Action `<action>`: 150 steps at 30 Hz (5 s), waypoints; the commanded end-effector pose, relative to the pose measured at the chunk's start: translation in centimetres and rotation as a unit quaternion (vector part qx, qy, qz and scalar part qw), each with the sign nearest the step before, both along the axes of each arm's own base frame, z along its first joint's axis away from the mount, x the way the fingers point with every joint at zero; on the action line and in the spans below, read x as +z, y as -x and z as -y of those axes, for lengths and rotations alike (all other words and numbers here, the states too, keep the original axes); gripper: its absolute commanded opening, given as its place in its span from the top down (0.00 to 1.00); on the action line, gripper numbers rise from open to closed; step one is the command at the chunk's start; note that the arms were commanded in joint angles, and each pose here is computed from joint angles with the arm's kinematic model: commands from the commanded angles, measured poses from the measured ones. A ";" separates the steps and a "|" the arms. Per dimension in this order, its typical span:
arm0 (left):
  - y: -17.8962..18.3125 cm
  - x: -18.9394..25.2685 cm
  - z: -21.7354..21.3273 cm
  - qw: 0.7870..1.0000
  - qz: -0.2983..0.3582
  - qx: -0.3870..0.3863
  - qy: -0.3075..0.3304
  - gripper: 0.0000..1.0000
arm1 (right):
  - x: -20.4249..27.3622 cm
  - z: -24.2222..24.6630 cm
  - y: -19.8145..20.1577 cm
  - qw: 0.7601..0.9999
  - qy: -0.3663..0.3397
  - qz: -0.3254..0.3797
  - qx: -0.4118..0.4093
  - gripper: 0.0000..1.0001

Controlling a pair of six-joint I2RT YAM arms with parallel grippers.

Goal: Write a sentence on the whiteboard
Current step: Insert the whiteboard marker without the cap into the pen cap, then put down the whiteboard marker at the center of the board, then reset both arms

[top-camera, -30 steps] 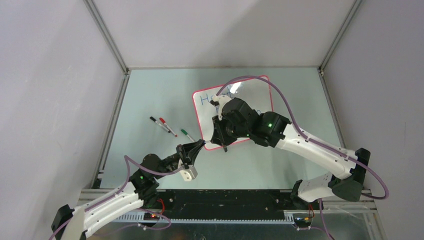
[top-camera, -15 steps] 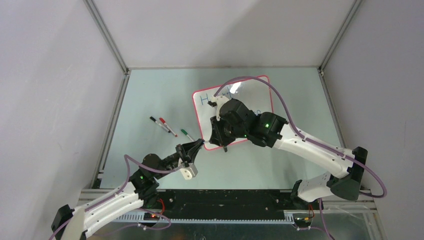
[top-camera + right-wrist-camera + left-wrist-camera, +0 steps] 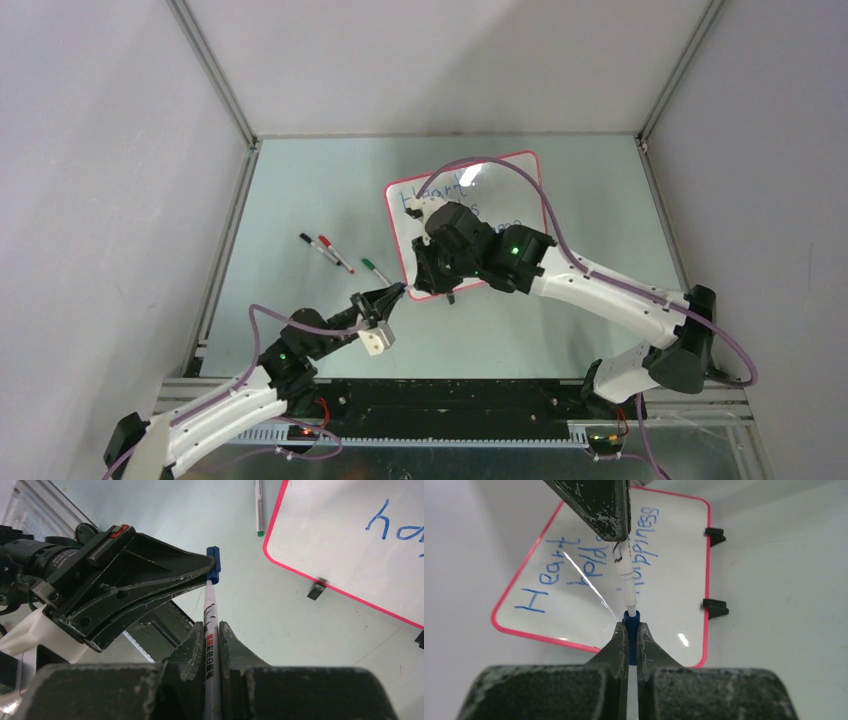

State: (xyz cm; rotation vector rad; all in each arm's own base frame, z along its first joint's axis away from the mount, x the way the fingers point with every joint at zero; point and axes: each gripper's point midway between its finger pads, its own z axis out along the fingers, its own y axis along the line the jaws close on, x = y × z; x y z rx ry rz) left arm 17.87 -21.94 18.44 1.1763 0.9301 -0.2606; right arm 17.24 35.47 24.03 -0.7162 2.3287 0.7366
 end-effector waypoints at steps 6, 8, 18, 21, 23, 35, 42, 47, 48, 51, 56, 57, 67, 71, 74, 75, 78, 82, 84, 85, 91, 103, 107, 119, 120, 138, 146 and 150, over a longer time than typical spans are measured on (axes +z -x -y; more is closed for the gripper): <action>2.6 6.1 0.6 0.991 0.077 -0.061 0.088 1.00 | -0.9 -0.4 -2.3 1.000 -0.011 0.005 -0.015 1.00; 2.8 6.2 0.4 0.990 0.082 -0.062 0.092 1.00 | -0.6 -0.1 -1.8 0.999 -0.029 -0.016 0.004 1.00; 3.4 7.1 0.2 0.988 0.092 -0.070 0.103 1.00 | -0.5 1.6 -2.2 0.997 -0.051 -0.048 0.017 1.00; 2.9 7.1 0.5 0.991 0.066 -0.066 0.093 1.00 | -0.3 0.9 -1.4 0.999 -0.038 -0.016 0.016 1.00; 2.6 7.4 0.7 0.992 0.045 -0.063 0.097 1.00 | -0.1 0.5 -1.3 0.999 -0.022 0.029 -0.002 1.00; 3.4 11.7 0.8 0.968 -0.014 -0.096 0.230 1.00 | -2.2 -4.4 -1.2 0.997 -0.047 0.064 -0.005 1.00; 2.2 9.0 -0.1 0.959 -0.101 -0.054 0.259 0.87 | -3.7 -1.1 -0.5 0.998 0.057 0.023 0.011 1.00; 3.2 6.7 0.5 0.953 -0.167 -0.075 0.243 0.49 | -4.7 1.9 1.0 0.993 0.113 -0.003 0.024 1.00; 3.3 6.3 0.4 0.951 -0.180 -0.071 0.240 0.44 | -4.8 2.8 1.2 0.992 0.127 -0.004 0.022 1.00; 3.0 5.8 -0.5 0.928 -0.242 -0.047 0.280 0.25 | -5.3 5.3 1.2 0.985 0.173 0.001 0.012 1.00; -0.1 4.4 -4.7 0.871 -0.312 0.096 0.368 0.15 | -8.3 10.5 1.9 0.960 0.280 -0.013 -0.008 1.00; -0.7 3.8 -5.7 0.851 -0.329 0.130 0.388 0.13 | -8.9 10.8 2.1 0.958 0.288 -0.016 -0.008 1.00; -2.7 1.2 -11.0 0.761 -0.364 0.285 0.455 0.01 | -20.5 10.1 3.9 0.941 0.328 -0.089 0.004 1.00; -2.9 0.4 -12.7 0.732 -0.371 0.341 0.459 0.01 | -18.1 9.8 2.8 0.953 0.297 -0.060 -0.014 1.00; -3.0 -0.2 -14.1 0.709 -0.370 0.382 0.463 0.01 | -14.5 8.8 2.0 0.974 0.221 -0.043 -0.015 1.00; -3.0 0.0 -14.4 0.703 -0.370 0.389 0.467 0.01 | -12.8 8.1 1.8 0.983 0.181 -0.027 -0.013 1.00; -2.8 0.2 -15.8 0.672 -0.367 0.418 0.489 0.01 | -9.9 6.6 1.0 0.994 0.104 0.016 -0.019 1.00; -2.2 1.1 -18.7 0.623 -0.354 0.467 0.518 0.00 | -7.5 3.0 -0.4 0.996 -0.001 0.079 -0.041 1.00; -1.7 1.9 -20.3 0.602 -0.340 0.497 0.524 0.01 | -6.7 1.2 -1.0 0.992 -0.046 0.102 -0.050 1.00; -1.4 1.5 -21.0 0.595 -0.333 0.522 0.512 0.01 | -6.9 0.5 -1.0 0.992 -0.054 0.105 -0.050 1.00; -1.0 4.8 -22.1 0.585 -0.322 0.554 0.497 0.01 | -5.2 -4.5 -4.2 0.971 -0.129 0.179 -0.087 1.00; -0.9 4.9 -22.3 0.598 -0.319 0.548 0.489 0.01 | -5.0 -11.6 -8.1 0.962 -0.142 0.220 -0.079 0.29; -1.5 4.1 -21.7 0.606 -0.327 0.554 0.469 0.01 | -3.7 -11.7 -8.0 0.965 -0.143 0.208 -0.071 0.01; -5.6 3.1 -18.5 0.680 -0.284 0.551 0.392 0.00 | 2.7 6.3 -10.0 0.943 -0.128 0.216 -0.219 0.05; -5.9 2.8 -18.5 0.681 -0.284 0.550 0.391 0.01 | 0.9 9.4 -10.9 0.940 -0.101 0.209 -0.251 0.05; -12.1 -0.5 -27.4 0.672 -0.161 0.590 0.417 0.00 | -7.4 37.1 -14.5 0.765 -0.028 0.405 -0.500 0.06; -14.2 -2.6 -26.8 0.724 -0.145 0.570 0.359 0.04 | -11.5 38.2 -15.9 0.776 -0.014 0.387 -0.498 0.02; -15.2 -3.7 -26.9 0.741 -0.122 0.561 0.349 0.08 | -12.7 37.5 -18.3 0.798 0.001 0.368 -0.477 0.03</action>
